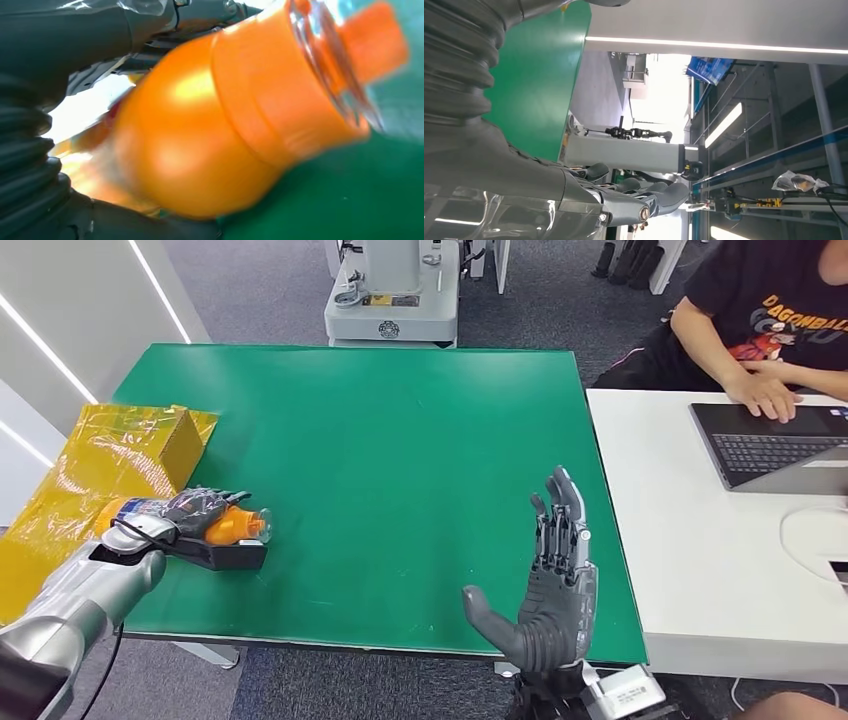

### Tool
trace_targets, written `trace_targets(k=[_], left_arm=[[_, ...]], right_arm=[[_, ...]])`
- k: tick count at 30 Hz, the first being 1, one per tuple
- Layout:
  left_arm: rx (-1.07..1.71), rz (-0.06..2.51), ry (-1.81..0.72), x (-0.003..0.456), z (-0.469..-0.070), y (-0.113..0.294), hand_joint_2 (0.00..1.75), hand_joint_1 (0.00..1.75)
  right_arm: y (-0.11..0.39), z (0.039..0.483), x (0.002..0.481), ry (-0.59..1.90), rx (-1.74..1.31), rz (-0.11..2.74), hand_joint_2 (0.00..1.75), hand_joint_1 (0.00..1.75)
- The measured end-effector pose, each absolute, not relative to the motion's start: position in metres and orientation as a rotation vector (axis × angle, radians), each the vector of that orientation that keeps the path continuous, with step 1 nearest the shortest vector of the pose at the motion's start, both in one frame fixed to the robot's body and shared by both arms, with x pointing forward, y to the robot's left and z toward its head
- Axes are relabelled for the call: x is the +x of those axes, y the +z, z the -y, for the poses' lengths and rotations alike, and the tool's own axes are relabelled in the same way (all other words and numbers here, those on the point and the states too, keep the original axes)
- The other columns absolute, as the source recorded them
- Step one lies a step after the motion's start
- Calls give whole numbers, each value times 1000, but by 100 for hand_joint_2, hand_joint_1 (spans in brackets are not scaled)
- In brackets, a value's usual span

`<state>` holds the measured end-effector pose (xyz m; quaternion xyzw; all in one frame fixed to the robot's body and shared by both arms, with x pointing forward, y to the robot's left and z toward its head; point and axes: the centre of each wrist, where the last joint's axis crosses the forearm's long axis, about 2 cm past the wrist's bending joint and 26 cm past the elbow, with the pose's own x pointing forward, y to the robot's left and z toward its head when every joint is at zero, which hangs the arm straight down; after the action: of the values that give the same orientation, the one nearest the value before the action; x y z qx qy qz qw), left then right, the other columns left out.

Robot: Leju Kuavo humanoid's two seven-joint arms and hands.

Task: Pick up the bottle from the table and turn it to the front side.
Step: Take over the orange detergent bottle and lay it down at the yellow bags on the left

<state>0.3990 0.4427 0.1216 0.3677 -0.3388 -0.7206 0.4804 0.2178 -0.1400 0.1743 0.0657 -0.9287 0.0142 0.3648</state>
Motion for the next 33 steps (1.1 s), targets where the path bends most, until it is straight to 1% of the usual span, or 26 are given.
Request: trace_targets(k=[12,22,26,33], left_arm=[[960,797,-1735,388,-459,116,175,0],[894,855,-1767,395,-463,127,175,0],[869,974,-1761,405,-454,138,175,0],[835,1186,-1708,435,-432,184,175,0]], right_arm=[[169,139,221,20,190,2375,175,0],[165,136,223,-5,159,2343,175,0],[166,135,223,-6,142,2332,175,0],[168,137,224,16,136,2335,175,0]])
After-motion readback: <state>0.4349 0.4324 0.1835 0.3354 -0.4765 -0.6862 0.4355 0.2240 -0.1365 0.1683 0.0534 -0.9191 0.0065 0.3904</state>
